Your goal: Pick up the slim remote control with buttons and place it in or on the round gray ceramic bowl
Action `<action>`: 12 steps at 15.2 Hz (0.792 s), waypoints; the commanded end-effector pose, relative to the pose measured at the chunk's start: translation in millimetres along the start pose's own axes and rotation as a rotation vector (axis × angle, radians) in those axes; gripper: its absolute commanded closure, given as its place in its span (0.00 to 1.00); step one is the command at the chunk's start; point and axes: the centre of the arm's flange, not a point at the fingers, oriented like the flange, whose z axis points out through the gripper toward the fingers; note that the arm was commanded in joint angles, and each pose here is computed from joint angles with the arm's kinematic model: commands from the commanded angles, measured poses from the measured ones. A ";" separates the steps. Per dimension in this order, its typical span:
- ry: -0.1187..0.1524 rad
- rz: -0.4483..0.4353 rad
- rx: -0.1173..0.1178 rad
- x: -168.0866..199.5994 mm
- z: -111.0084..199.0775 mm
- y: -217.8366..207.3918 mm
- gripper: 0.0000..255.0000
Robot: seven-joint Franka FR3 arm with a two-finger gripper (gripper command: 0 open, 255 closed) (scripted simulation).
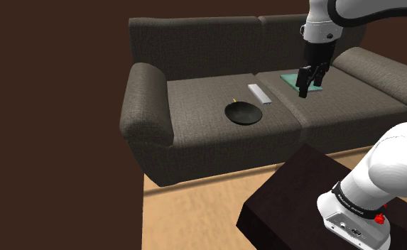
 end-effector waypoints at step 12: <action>0.056 0.088 0.031 109.6 59.4 64.1 0.00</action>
